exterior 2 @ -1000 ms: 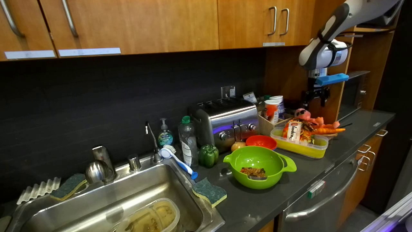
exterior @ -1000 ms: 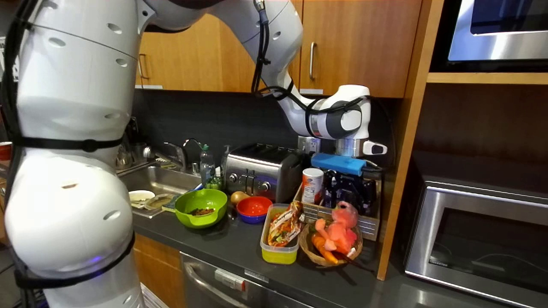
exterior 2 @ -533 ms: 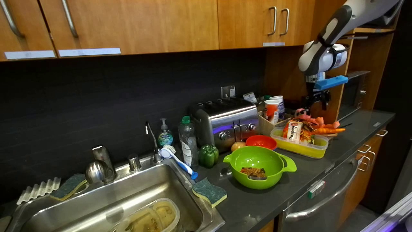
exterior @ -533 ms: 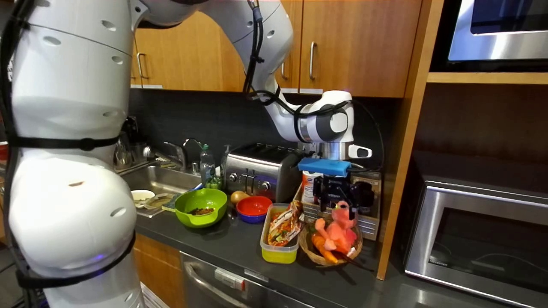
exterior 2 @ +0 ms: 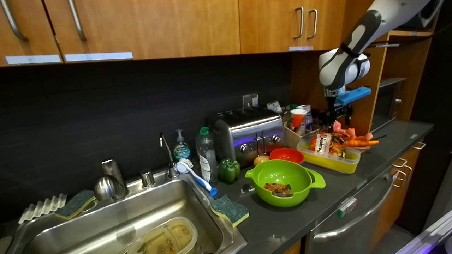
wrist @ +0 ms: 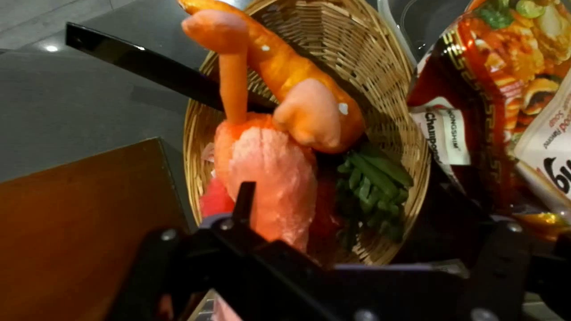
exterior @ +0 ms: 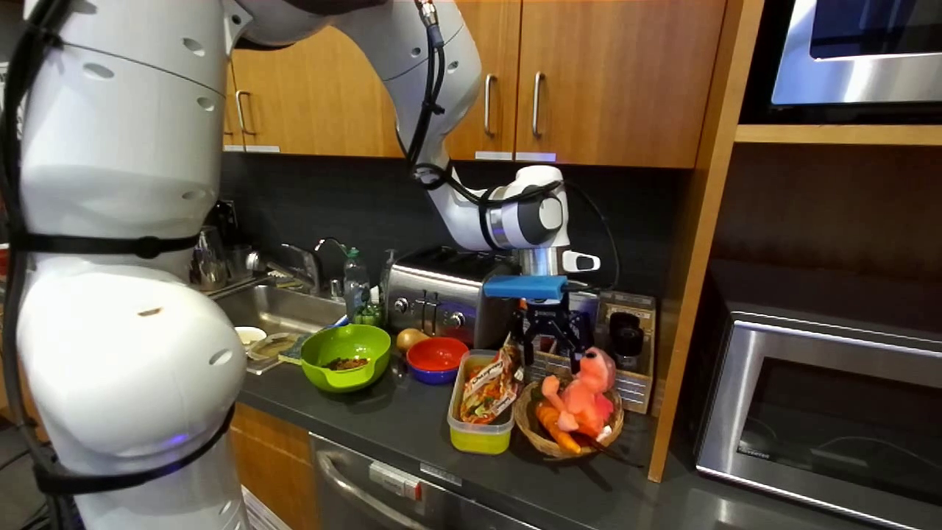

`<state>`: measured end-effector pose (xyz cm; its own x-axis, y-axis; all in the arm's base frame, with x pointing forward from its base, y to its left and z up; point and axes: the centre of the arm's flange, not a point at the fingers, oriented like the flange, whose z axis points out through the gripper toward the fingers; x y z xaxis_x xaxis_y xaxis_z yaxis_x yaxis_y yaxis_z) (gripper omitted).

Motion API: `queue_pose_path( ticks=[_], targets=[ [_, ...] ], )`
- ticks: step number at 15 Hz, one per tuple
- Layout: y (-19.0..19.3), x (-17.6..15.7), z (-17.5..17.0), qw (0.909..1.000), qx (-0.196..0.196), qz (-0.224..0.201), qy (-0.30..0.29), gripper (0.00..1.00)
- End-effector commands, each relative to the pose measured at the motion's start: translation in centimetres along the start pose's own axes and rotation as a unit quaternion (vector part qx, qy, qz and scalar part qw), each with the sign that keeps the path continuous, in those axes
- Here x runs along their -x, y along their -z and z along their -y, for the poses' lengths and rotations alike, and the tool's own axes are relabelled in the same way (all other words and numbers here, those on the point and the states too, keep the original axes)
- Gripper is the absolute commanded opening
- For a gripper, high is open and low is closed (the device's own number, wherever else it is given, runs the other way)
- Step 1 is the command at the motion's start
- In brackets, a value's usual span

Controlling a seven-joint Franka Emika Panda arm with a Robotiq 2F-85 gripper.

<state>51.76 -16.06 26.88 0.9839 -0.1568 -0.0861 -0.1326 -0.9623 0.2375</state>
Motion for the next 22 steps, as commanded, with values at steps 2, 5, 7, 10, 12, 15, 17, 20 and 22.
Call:
queue_pose_path(
  ticks=[2,5,7,10,12,15,17,20,22],
  targets=[
    [2.4,0.5,2.1,0.9992,0.032,-0.024,0.009,1.00],
    [4.5,0.7,2.9,0.9976,0.051,-0.045,0.017,1.00],
    [6.6,1.2,3.1,0.9963,0.058,-0.059,0.020,1.00],
    [8.3,1.5,3.2,0.9951,0.057,-0.077,0.026,1.00],
    [8.7,1.5,3.4,0.9955,0.054,-0.074,0.028,1.00],
    [8.4,1.7,4.0,0.9967,0.044,-0.058,0.036,1.00],
    [7.7,1.9,4.7,0.9973,0.041,-0.040,0.046,1.00],
    [7.0,2.5,5.8,0.9971,0.033,-0.018,0.065,1.00],
    [6.7,2.9,6.6,0.9964,0.024,-0.009,0.080,1.00]
  ],
)
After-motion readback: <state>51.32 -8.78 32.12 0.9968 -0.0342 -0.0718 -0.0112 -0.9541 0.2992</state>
